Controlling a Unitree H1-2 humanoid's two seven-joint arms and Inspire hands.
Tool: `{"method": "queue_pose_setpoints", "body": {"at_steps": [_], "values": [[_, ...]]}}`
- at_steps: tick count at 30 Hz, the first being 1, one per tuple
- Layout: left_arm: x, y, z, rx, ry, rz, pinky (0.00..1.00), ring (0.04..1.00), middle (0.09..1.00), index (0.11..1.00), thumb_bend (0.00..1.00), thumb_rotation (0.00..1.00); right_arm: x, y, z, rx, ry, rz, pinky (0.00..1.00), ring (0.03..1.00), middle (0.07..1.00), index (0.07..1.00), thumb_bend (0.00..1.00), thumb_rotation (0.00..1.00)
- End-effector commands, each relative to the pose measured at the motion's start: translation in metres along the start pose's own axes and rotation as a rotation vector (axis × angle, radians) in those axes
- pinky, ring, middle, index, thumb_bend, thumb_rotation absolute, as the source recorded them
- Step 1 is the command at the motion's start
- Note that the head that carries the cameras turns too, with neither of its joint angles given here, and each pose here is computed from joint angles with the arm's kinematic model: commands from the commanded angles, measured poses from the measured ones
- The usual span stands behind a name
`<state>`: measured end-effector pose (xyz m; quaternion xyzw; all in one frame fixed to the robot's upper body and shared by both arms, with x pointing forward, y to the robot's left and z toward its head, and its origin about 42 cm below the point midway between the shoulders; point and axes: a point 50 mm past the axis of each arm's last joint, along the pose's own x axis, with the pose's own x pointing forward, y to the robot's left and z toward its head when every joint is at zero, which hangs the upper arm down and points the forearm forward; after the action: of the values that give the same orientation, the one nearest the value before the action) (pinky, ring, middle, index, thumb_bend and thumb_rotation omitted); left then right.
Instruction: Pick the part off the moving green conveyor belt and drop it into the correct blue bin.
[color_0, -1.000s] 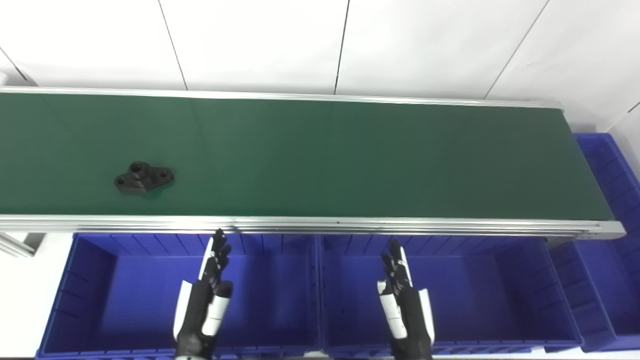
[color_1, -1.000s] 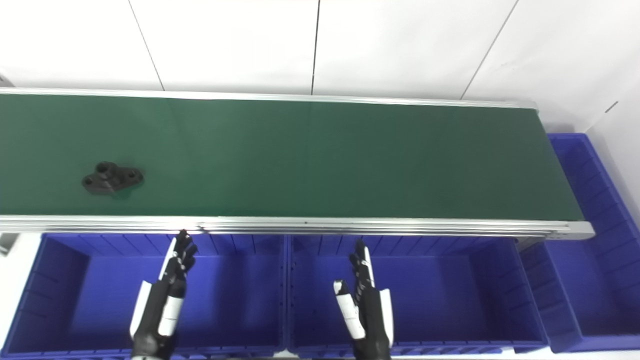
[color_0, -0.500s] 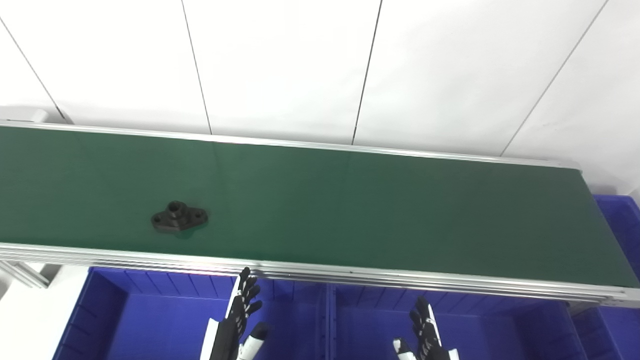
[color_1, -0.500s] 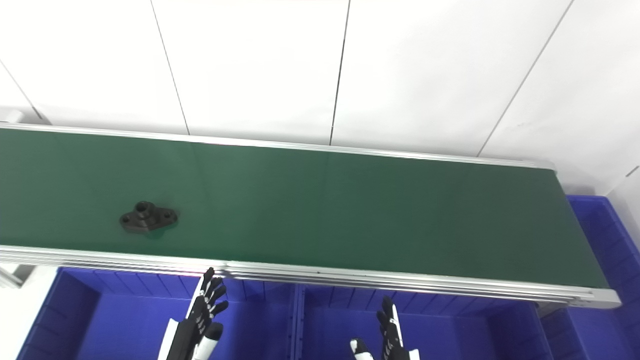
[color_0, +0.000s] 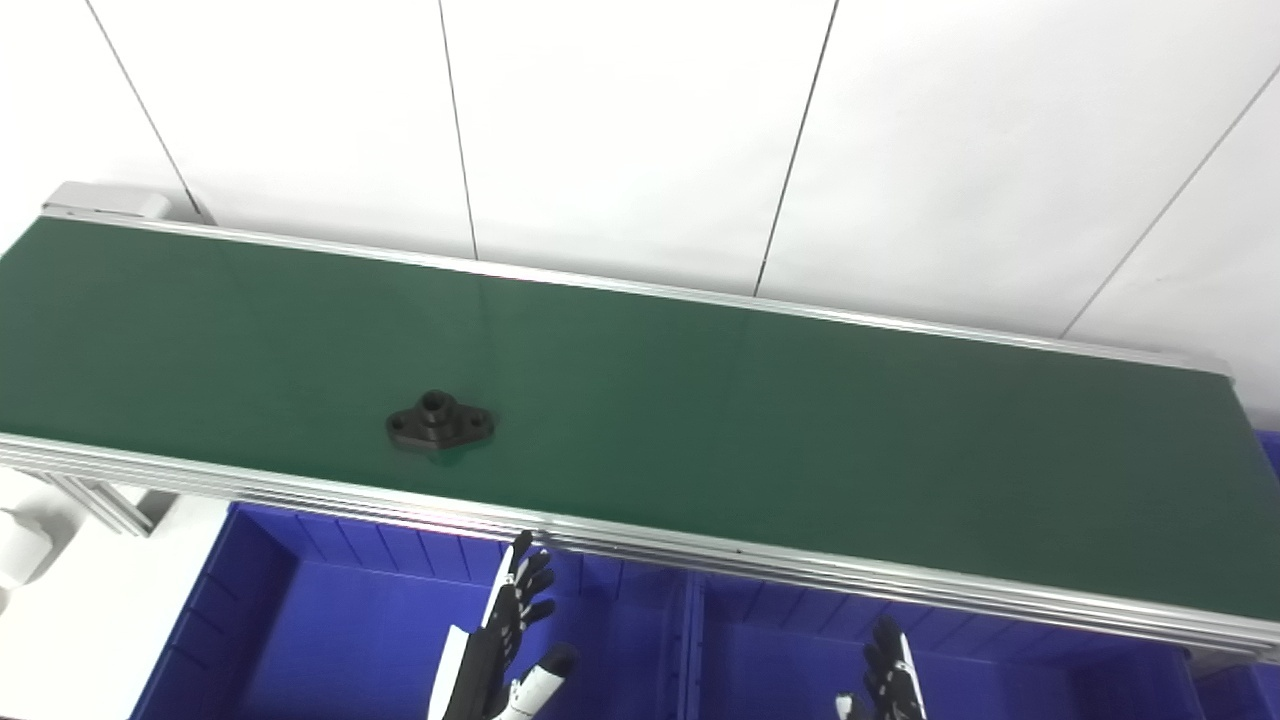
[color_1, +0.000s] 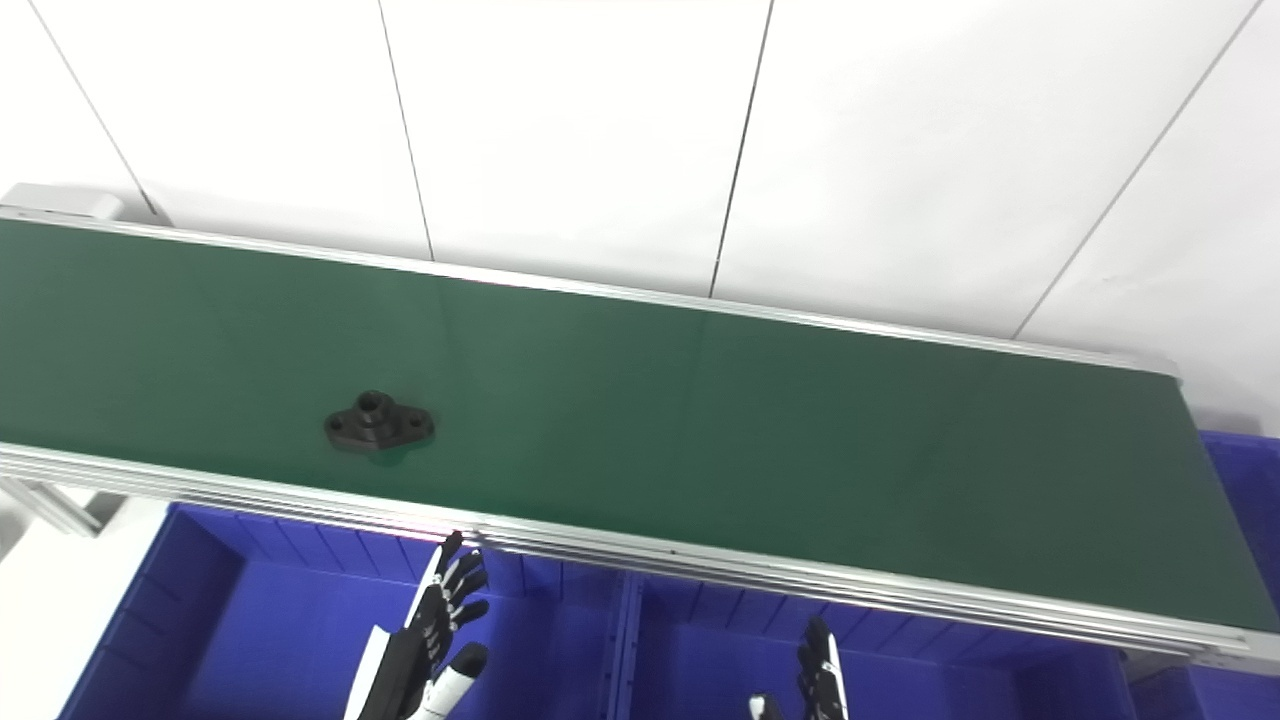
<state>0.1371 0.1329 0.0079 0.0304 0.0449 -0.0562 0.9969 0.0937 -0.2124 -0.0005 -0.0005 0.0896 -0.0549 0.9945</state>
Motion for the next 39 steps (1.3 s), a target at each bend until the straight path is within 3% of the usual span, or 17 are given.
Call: {"method": "queue_pose_setpoints", "body": {"at_steps": [1,5,11,15,18,20,21,23,26,30,36,39], "values": [[0.008,-0.028,0.016,-0.044,-0.081,-0.014,0.81,0.895,0.932,1.0,0.86,0.85,0.002,-0.002,0.008,-0.007,-0.074,0.007,1.0,1.0,1.0,1.0,0.67,0.7],[0.009,-0.029,0.019,-0.025,-0.087,-0.011,0.77,0.88,0.929,1.0,0.82,0.85,0.003,-0.003,0.009,0.012,-0.076,0.01,1.0,1.0,1.0,1.0,0.69,0.66],[0.009,-0.029,0.02,-0.034,-0.089,-0.012,0.78,0.882,0.928,1.0,0.84,0.85,0.001,-0.003,0.014,-0.052,-0.097,0.009,1.0,0.998,1.0,1.0,0.68,0.64],[0.009,-0.027,0.023,-0.036,-0.092,-0.018,0.78,0.884,0.929,1.0,0.85,0.84,0.001,-0.002,0.04,-0.123,-0.195,0.015,0.98,0.984,0.997,1.0,0.67,0.55],[0.009,-0.024,0.022,-0.032,-0.09,-0.026,0.8,0.891,0.936,1.0,0.85,0.85,0.003,-0.002,0.062,-0.179,-0.284,0.012,0.87,0.914,0.943,0.981,0.7,0.43],[0.009,-0.023,0.022,-0.032,-0.087,-0.032,0.8,0.893,0.938,1.0,0.85,0.85,0.009,-0.002,0.082,-0.238,-0.363,0.024,0.85,0.9,0.927,0.971,0.72,0.41],[0.009,-0.022,0.022,-0.033,-0.086,-0.034,0.81,0.897,0.941,1.0,0.85,0.85,0.012,-0.002,0.091,-0.27,-0.401,0.032,0.77,0.836,0.88,0.957,0.75,0.38],[0.01,-0.021,0.021,-0.037,-0.087,-0.037,0.81,0.899,0.943,1.0,0.85,0.85,0.016,-0.001,0.102,-0.315,-0.446,0.048,0.71,0.785,0.848,0.95,0.78,0.36],[0.011,-0.02,0.02,-0.053,-0.081,-0.038,0.83,0.906,0.946,1.0,0.85,0.84,0.04,0.005,0.131,-0.415,-0.573,0.076,0.57,0.681,0.764,0.858,0.86,0.34],[0.013,-0.019,0.02,-0.054,-0.081,-0.043,0.83,0.911,0.95,1.0,0.85,0.84,0.081,0.018,0.168,-0.553,-0.721,0.08,0.53,0.671,0.752,0.81,0.9,0.35],[0.014,-0.02,0.019,-0.054,-0.084,-0.047,0.85,0.93,0.959,1.0,0.82,0.86,0.131,0.039,0.204,-0.762,-0.727,0.107,0.57,0.674,0.756,0.811,0.95,0.3],[0.015,-0.022,0.021,-0.059,-0.083,-0.047,0.85,0.929,0.955,1.0,0.81,0.86,0.153,0.055,0.214,-0.837,-0.739,0.122,0.5,0.629,0.73,0.784,0.97,0.27]]}}
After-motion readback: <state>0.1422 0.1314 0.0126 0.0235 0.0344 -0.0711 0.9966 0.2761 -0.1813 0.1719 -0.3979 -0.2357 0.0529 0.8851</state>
